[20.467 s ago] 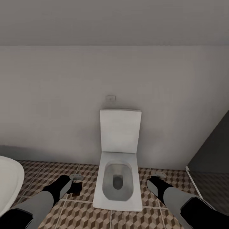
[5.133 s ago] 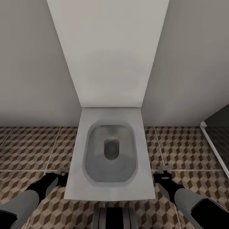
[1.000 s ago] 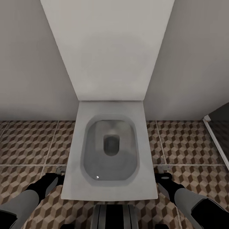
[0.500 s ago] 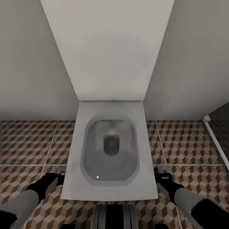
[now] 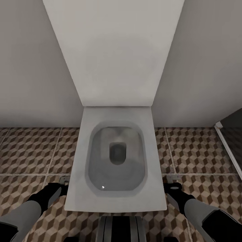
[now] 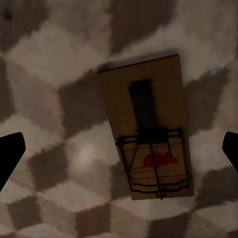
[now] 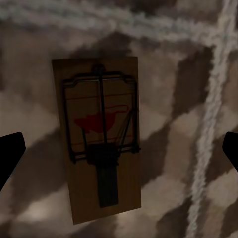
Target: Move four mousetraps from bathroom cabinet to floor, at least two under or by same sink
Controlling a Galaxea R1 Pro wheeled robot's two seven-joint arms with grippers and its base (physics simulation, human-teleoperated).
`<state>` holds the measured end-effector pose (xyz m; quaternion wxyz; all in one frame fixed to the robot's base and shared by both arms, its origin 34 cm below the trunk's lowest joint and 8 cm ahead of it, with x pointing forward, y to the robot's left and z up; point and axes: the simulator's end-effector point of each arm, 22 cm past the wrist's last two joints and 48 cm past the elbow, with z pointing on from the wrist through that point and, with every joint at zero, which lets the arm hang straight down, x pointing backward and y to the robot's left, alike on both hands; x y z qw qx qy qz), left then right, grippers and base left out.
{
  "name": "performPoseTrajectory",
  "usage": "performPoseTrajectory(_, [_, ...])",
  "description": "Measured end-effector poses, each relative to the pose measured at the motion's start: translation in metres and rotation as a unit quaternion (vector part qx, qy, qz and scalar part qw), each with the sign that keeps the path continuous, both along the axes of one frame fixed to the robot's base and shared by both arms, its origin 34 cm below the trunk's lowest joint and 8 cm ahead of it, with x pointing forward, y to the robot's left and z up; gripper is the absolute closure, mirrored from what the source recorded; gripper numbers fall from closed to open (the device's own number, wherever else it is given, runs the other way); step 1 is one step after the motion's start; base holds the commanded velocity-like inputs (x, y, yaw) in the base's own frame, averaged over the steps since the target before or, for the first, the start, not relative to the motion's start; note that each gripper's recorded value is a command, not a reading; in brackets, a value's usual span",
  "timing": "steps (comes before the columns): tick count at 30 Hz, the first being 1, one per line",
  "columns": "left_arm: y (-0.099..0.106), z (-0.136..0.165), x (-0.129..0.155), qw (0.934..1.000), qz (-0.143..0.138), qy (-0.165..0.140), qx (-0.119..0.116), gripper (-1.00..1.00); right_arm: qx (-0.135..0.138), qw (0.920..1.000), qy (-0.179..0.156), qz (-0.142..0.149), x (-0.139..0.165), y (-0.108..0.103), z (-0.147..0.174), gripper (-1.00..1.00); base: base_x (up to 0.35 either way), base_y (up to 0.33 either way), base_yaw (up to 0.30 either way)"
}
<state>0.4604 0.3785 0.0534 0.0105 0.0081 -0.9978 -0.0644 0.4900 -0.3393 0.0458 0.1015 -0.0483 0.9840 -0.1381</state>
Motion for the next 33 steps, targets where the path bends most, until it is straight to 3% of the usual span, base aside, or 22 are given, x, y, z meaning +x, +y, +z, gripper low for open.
performPoseTrajectory(33, [0.001,-0.013,-0.014,0.9999,0.0,0.015,0.0,-1.0,0.0,0.9999,0.016,0.0,-0.015,0.0,-0.014,-1.0,0.0,0.0,0.0])
